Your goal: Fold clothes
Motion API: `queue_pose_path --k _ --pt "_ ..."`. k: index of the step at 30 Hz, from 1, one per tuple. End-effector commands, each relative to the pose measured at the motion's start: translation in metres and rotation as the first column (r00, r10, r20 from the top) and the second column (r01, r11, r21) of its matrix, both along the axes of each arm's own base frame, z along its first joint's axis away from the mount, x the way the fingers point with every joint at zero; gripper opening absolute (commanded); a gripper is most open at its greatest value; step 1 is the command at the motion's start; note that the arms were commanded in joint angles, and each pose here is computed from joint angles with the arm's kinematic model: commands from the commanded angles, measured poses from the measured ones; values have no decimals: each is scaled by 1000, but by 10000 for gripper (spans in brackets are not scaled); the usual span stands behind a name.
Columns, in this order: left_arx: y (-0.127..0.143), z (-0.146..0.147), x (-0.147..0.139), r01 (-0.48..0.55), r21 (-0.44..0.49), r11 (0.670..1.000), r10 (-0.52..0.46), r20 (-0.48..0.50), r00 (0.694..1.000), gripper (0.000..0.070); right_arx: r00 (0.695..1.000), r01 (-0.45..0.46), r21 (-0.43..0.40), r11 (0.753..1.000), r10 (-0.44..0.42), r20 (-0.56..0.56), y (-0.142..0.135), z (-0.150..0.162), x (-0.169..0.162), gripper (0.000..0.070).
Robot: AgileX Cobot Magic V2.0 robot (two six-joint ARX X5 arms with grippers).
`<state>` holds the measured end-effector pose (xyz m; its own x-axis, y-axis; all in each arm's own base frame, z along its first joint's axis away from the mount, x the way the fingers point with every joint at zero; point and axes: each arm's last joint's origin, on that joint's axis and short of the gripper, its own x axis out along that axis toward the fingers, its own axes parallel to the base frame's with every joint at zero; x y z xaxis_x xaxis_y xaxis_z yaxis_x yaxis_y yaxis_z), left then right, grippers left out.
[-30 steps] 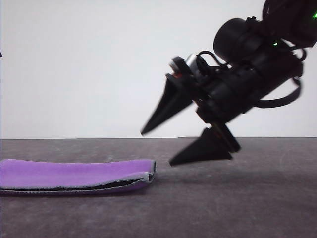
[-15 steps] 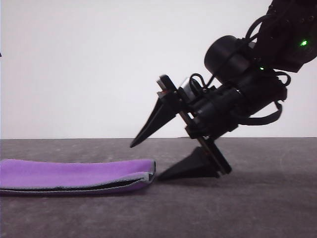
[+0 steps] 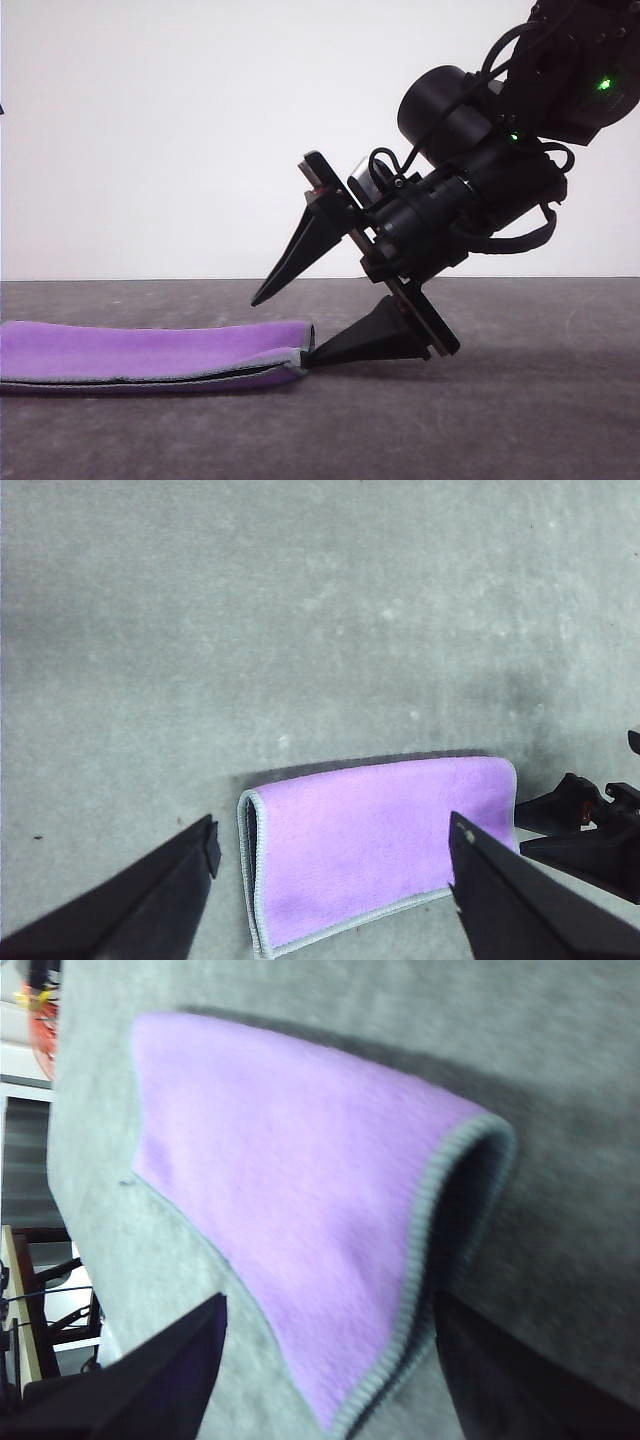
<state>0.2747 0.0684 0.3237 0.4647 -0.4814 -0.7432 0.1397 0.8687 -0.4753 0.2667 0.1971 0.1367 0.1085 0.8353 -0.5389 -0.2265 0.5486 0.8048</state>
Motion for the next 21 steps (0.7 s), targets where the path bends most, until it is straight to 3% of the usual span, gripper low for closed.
queue_pose_path --k 1,5,9,14,18,21 --pt "2 0 4 -5 -3 1000 5 2 1000 446 1000 -9 -17 1000 9 4 3 -5 1 403" --pt "2 0 4 -5 -3 1000 5 2 1000 446 1000 -14 -23 1000 14 9 5 -5 0 380" --pt "2 -1 4 -6 -3 1000 6 1 1000 446 999 -31 -5 1000 31 26 12 -5 -3 287" --pt "2 -1 4 -6 -3 1000 6 1 1000 446 999 -28 -9 1000 28 26 13 -5 -3 15" --pt "2 0 4 -8 -5 1000 8 0 1000 446 999 -25 -6 1000 25 37 13 -5 -2 0" --pt "2 0 4 -10 -6 1000 10 -2 1000 446 998 -42 43 998 39 57 19 0 -1 0"
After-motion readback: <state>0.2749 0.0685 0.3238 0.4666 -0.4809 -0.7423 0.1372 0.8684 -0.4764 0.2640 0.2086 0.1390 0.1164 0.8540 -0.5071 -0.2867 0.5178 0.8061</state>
